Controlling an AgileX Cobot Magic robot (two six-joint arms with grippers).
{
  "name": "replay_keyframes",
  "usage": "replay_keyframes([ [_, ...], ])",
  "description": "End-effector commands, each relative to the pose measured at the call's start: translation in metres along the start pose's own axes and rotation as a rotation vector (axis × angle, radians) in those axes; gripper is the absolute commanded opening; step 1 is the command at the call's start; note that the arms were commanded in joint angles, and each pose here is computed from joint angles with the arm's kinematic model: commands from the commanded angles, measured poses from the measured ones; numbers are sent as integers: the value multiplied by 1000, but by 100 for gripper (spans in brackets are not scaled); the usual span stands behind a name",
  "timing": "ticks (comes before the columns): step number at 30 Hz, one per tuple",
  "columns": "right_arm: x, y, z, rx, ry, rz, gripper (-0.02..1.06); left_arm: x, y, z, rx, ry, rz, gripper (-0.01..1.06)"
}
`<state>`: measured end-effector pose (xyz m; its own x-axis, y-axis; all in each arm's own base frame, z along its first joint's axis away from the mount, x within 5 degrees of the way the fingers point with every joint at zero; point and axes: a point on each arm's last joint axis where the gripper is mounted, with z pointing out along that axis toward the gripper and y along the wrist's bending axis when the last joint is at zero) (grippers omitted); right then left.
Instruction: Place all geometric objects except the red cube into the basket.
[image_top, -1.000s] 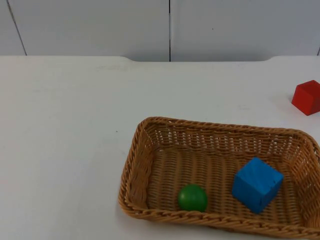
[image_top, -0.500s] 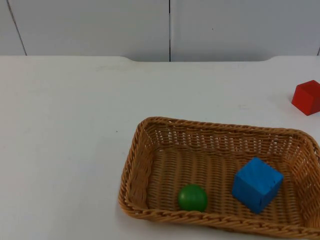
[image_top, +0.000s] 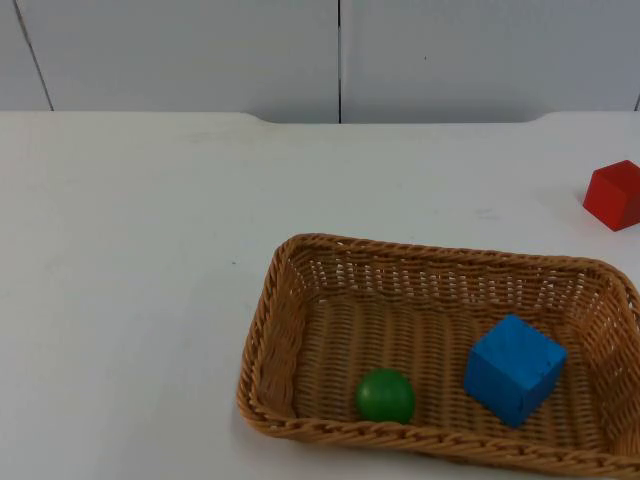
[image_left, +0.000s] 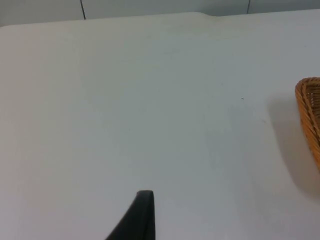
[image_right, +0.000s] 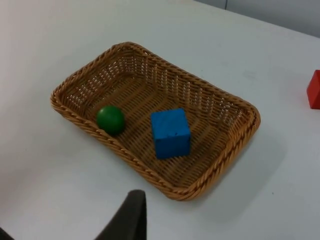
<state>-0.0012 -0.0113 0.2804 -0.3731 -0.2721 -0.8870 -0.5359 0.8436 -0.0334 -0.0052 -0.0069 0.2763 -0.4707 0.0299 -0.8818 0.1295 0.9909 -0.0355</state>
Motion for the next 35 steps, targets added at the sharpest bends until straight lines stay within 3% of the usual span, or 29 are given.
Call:
replay_keyframes([
  [1, 0, 1, 0, 21, -4, 15, 105, 1, 0, 1, -1, 0, -9, 105],
  [17, 1, 4, -2, 349, 8, 185, 105, 1, 0, 1, -4, 0, -7, 105],
  [21, 2, 4, -3, 425, 10, 224, 105, 1, 0, 1, -50, -2, -31, 105],
  [30, 2, 5, -3, 444, 11, 235, 105, 1, 0, 2, -144, -6, -81, 105],
  [35, 2, 5, -3, 444, 11, 235, 105, 1, 0, 2, -146, -6, -82, 105],
])
